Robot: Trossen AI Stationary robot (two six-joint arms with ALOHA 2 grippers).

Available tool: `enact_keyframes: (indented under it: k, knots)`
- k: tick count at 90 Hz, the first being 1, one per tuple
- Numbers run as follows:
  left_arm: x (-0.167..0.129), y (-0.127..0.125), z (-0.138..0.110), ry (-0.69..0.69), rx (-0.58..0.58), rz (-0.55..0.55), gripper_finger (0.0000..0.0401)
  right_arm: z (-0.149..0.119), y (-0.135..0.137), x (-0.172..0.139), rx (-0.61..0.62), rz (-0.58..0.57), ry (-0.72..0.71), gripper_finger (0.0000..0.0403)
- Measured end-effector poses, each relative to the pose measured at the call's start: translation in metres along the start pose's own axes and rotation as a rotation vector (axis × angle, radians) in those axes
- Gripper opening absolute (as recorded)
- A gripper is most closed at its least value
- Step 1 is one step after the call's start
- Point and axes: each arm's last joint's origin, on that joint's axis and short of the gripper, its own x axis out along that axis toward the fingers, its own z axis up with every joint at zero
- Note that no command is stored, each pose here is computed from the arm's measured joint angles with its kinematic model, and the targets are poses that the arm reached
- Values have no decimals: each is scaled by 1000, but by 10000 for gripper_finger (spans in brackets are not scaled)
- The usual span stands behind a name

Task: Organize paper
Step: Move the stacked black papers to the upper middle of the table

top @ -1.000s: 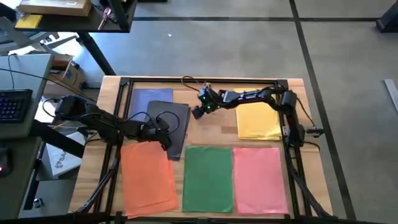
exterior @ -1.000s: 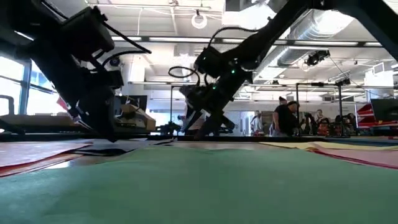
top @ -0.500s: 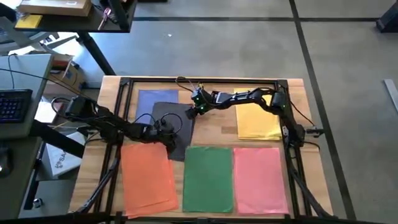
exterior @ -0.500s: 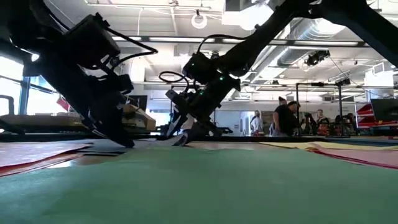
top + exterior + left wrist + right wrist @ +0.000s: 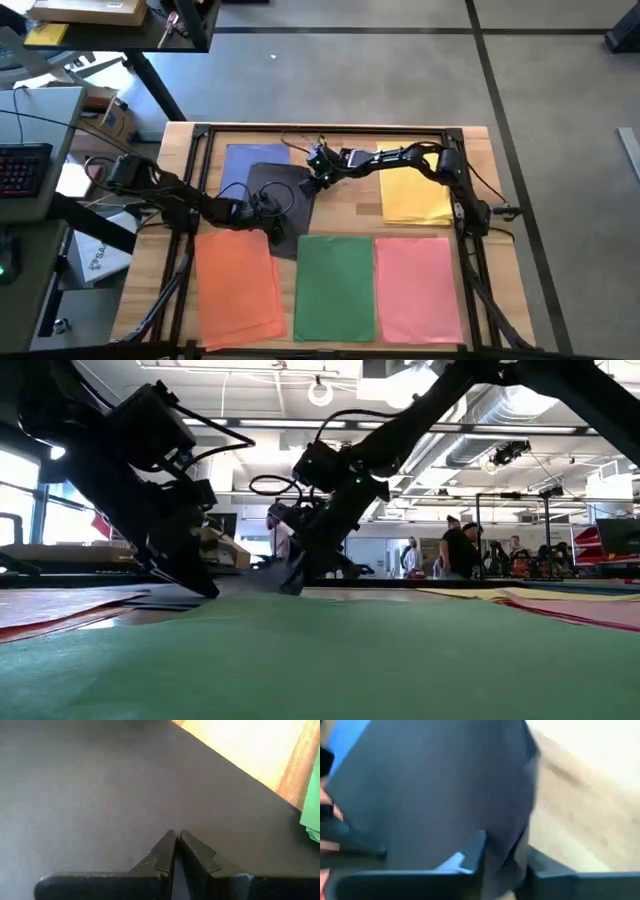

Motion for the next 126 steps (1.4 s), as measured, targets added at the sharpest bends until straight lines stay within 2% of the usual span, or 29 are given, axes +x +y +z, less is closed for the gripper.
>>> enact_keyframes:
  k: [18,33,47,58,66,79,92,110,126]
  knots:
    - [-27,-14,28,-93,-13,-94,14,1,13,-13,-87,-4,-20,1]
    - [-53,-9,39,-83,-46,-31,14,6,23,-49,-169,-66,-31,0]
    - [-60,7,31,-43,-78,140,14,6,20,-88,-244,-221,9,0]
    - [-51,18,21,-10,-91,194,14,6,5,-108,-272,-328,81,0]
    - [-41,26,12,28,-103,209,14,3,-10,-114,-271,-412,160,0]
    - [-26,40,-6,95,-109,268,14,6,-26,-120,-301,-526,193,0]
    - [-18,48,-14,125,-72,328,14,9,-33,-121,-364,-530,211,0]
    - [-20,54,-16,146,29,401,14,15,-40,-119,-309,-516,139,0]
    - [-29,47,-4,178,38,394,14,4,-46,-107,-306,-473,122,0]
